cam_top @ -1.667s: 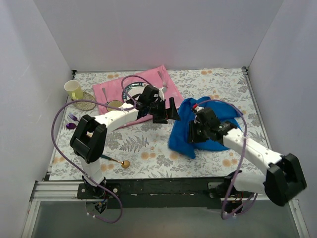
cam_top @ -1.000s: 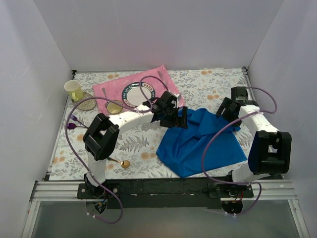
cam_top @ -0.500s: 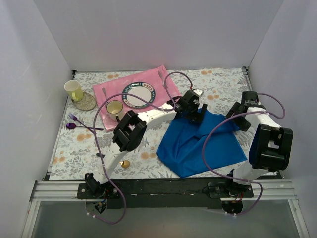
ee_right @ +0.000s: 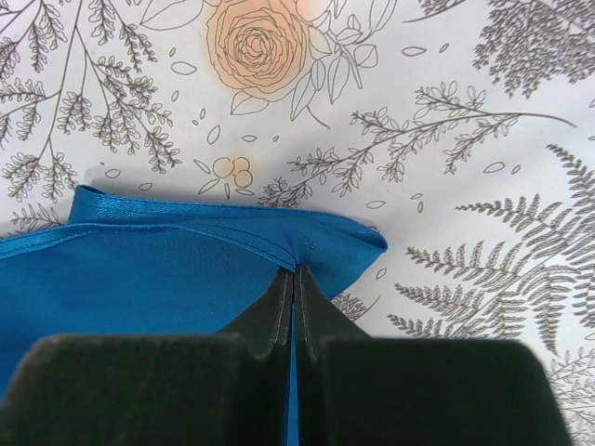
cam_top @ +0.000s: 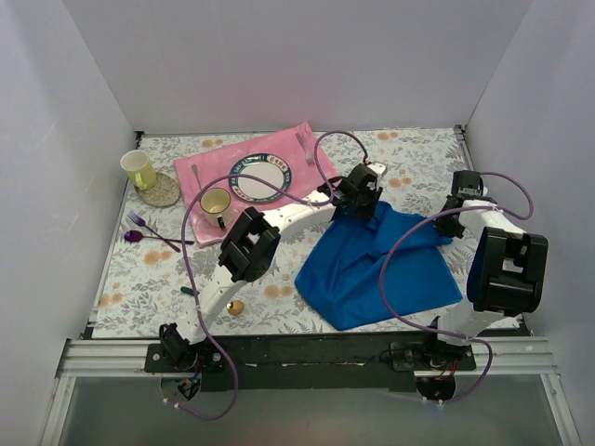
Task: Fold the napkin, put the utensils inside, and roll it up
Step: Flatten the napkin out
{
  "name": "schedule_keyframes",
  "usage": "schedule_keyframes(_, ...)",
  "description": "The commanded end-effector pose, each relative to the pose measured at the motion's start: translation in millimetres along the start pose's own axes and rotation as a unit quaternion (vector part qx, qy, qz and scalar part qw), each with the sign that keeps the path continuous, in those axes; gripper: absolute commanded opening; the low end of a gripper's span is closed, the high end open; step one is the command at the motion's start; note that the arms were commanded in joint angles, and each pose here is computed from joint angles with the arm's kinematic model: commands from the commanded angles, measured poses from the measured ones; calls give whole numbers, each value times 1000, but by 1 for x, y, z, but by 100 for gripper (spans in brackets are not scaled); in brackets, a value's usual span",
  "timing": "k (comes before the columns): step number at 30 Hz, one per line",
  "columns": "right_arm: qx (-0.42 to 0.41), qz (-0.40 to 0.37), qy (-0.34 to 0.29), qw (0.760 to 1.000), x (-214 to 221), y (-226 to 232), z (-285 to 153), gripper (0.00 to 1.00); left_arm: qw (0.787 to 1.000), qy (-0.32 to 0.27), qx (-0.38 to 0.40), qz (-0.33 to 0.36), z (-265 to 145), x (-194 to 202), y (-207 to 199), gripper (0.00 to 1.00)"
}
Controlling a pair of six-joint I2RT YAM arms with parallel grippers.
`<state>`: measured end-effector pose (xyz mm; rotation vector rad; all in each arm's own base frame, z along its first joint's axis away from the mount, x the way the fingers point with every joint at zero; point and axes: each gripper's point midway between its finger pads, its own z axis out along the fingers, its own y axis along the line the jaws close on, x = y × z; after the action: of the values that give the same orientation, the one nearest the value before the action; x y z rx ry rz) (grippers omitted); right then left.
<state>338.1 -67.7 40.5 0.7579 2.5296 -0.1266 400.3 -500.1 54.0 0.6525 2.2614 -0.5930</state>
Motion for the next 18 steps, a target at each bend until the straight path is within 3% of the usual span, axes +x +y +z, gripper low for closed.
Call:
schedule_keyframes(1, 4, -15, -69, 998, -39, 8, -26, 1, 997, -76, 22, 8, -44, -70, -20, 14)
schedule_keyframes(2, 0, -16, -83, 996, -44, 10, -41, 1, 996, -83, 21, 3, -52, -77, -21, 0)
schedule_keyframes(8, -39, -26, -180, 982, -50, 37, -137, 1, 992, -117, 47, -21, -114, -116, -40, 0)
schedule_keyframes(13, -66, -19, -264, 962, -50, 22, -218, 1, 984, -149, 91, -25, -192, -142, -59, 0)
schedule_keyframes(16, -91, -23, -340, 936, -65, 4, -285, 1, 974, -177, 142, 16, -246, -158, -82, 0)
schedule_keyframes(18, -124, -25, -401, 907, -75, -6, -341, 1, 970, -205, 129, 21, -276, -170, -82, 0)
